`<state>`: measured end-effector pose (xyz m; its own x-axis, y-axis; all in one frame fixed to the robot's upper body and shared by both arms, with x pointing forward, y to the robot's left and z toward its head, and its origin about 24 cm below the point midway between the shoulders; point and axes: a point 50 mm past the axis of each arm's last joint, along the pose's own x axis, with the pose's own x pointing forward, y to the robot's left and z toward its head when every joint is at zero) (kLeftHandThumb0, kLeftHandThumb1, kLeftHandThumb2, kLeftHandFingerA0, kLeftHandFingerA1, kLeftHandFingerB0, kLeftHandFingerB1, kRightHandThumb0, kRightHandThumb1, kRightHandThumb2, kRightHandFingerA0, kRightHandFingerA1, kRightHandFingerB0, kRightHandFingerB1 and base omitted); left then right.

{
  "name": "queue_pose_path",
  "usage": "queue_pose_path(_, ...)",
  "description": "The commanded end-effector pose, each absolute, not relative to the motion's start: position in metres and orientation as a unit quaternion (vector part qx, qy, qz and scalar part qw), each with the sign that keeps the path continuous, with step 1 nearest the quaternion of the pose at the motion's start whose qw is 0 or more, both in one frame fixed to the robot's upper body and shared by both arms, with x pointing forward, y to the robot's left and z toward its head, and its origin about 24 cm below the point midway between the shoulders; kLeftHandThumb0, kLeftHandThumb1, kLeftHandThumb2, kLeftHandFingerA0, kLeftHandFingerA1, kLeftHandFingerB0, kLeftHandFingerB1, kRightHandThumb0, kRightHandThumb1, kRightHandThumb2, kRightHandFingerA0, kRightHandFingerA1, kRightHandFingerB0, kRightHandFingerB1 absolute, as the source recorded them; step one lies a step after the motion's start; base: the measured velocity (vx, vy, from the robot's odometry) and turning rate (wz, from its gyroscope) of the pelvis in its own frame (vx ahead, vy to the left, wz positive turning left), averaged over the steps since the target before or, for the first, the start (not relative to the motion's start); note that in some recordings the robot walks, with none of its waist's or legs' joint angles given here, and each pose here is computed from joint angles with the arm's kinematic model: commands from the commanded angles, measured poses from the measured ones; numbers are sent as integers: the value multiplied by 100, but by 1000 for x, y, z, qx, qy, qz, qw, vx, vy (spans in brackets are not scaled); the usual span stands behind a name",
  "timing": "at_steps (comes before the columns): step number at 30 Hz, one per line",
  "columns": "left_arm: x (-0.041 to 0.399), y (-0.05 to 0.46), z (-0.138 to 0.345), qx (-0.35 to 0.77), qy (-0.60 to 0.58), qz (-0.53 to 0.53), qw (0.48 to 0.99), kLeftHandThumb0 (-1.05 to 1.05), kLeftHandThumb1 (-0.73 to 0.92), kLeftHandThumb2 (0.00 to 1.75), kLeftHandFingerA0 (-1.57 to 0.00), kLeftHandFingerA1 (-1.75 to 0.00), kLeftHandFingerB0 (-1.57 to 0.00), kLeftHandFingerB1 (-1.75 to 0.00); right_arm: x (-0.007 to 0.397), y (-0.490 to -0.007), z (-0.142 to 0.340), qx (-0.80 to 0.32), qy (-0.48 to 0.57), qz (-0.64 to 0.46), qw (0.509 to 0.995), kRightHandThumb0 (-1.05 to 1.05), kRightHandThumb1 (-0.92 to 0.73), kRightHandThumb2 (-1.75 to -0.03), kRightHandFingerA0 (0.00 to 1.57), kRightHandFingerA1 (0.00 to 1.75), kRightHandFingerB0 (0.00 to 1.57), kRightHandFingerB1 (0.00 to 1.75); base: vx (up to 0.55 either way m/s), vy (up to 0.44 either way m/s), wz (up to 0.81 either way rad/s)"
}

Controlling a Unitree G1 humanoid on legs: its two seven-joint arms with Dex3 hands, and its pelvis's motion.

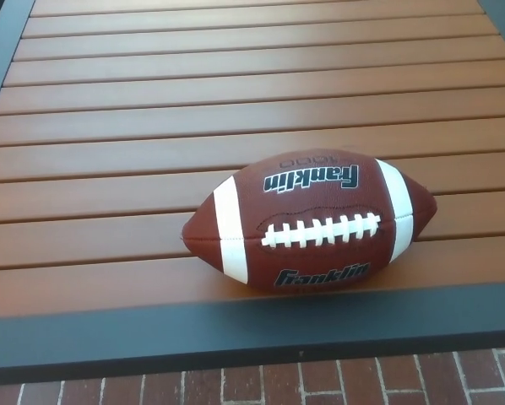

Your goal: Pick up a football using both hands and turn around and walk towards another desk and put it on the desk

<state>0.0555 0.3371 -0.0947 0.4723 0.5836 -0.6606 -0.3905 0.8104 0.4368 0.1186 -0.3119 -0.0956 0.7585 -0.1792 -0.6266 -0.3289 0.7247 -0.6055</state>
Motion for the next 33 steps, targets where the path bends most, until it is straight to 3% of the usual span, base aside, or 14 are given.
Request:
queue_pose_path(1, 58, 340, -90, 131, 402, 284, 861, -5, 55, 98, -104, -106, -102, -93, 117, -317, -94, -370, 346, 36, 861, -17, -74, -80, 95, 93, 84, 74, 0, 0, 0)
queue_pose_path(13, 60, 340, -90, 116, 395, 291, 864, -5, 52, 107, -108, -109, -103, -97, 119, -314, -95, -368, 343, 39, 863, -14, -70, -87, 93, 93, 84, 73, 0, 0, 0)
queue_pose_path(14, 60, 340, -90, 122, 401, 286, 862, -5, 53, 105, -108, -108, -102, -97, 119, -315, -96, -366, 349, 38, 862, -15, -73, -79, 93, 94, 83, 73, 0, 0, 0)
queue_pose_path(16, 60, 339, -90, 127, 401, 285, 861, -5, 52, 104, -109, -107, -102, -95, 119, -315, -96, -368, 351, 39, 860, -17, -74, -77, 91, 88, 82, 70, 0, 0, 0)
queue_pose_path(22, 59, 340, -90, 121, 402, 286, 861, -3, 55, 102, -106, -107, -102, -95, 116, -314, -96, -371, 345, 45, 861, -18, -74, -71, 91, 92, 82, 71, 0, 0, 0)
queue_pose_path(29, 57, 339, -91, 118, 402, 284, 862, -5, 54, 104, -106, -106, -102, -95, 115, -315, -97, -361, 355, 39, 862, -16, -72, -80, 93, 92, 84, 73, 0, 0, 0)
queue_pose_path(33, 56, 340, -90, 119, 404, 281, 862, -4, 55, 102, -108, -109, -102, -94, 114, -317, -94, -354, 350, 40, 866, -16, -74, -77, 91, 85, 83, 71, 0, 0, 0)
